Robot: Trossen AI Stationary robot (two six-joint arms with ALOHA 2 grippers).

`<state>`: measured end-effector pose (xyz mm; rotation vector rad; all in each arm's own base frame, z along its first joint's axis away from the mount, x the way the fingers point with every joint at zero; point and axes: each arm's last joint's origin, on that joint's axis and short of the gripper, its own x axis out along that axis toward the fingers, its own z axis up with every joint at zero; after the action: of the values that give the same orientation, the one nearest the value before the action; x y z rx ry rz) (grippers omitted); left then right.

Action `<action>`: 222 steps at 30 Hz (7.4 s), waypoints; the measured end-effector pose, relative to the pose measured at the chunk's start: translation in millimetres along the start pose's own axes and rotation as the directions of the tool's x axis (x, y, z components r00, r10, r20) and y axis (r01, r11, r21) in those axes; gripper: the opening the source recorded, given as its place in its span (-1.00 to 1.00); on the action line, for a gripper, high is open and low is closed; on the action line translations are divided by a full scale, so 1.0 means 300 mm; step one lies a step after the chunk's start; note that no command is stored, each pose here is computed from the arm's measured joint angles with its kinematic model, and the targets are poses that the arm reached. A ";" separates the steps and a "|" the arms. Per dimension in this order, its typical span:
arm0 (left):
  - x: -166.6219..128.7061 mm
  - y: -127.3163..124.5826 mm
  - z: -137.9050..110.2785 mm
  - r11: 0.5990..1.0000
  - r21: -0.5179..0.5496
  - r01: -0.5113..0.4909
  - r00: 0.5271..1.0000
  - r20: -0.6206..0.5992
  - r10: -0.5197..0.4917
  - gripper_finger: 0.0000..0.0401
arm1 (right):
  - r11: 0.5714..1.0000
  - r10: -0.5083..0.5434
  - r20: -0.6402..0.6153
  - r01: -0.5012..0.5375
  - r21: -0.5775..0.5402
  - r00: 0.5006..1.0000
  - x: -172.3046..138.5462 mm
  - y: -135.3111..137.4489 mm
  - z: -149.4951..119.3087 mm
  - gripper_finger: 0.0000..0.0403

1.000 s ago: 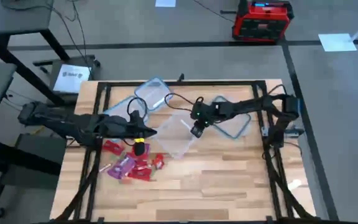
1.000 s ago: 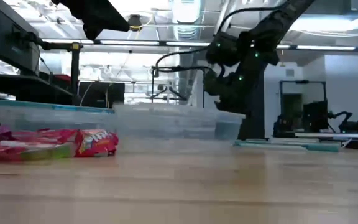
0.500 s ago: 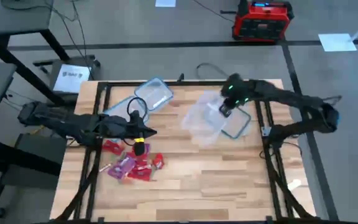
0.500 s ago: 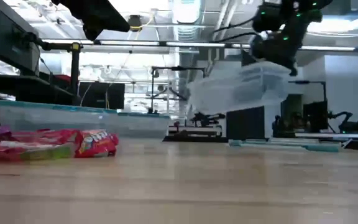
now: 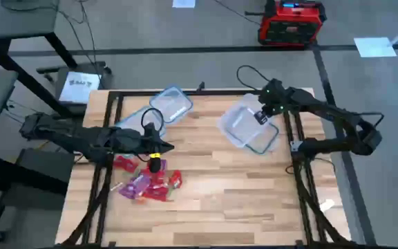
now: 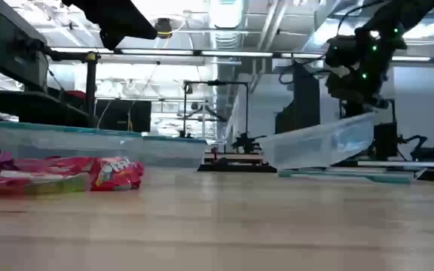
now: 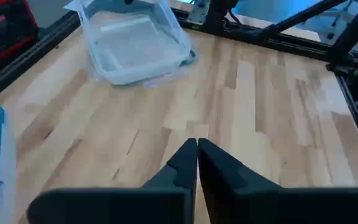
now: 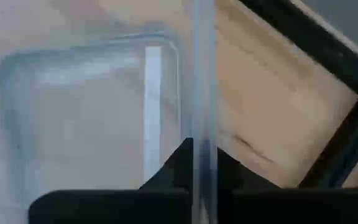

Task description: Sort candy

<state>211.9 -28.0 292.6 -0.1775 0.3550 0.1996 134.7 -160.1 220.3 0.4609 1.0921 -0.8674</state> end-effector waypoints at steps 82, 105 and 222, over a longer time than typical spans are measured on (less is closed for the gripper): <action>0.325 0.090 -0.174 0.984 -0.082 -0.156 0.819 -0.568 0.083 -1.00 | 0.738 0.622 0.094 -0.543 -0.401 0.777 -0.107 0.526 -0.245 -0.31; 0.252 -0.115 -0.009 0.989 -0.149 0.001 0.912 -0.405 -0.062 -1.00 | 0.641 0.757 0.151 -0.679 -0.357 0.636 -0.105 0.625 -0.274 -0.30; 0.173 -0.202 -0.254 0.973 0.180 -0.143 0.738 -0.636 0.226 -1.00 | 0.457 0.881 0.218 -0.634 -0.624 0.420 0.187 0.970 -0.234 -0.06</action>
<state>248.3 -93.8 211.8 -0.0863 1.0943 0.3119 337.2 42.5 116.3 0.2552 0.4010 0.1716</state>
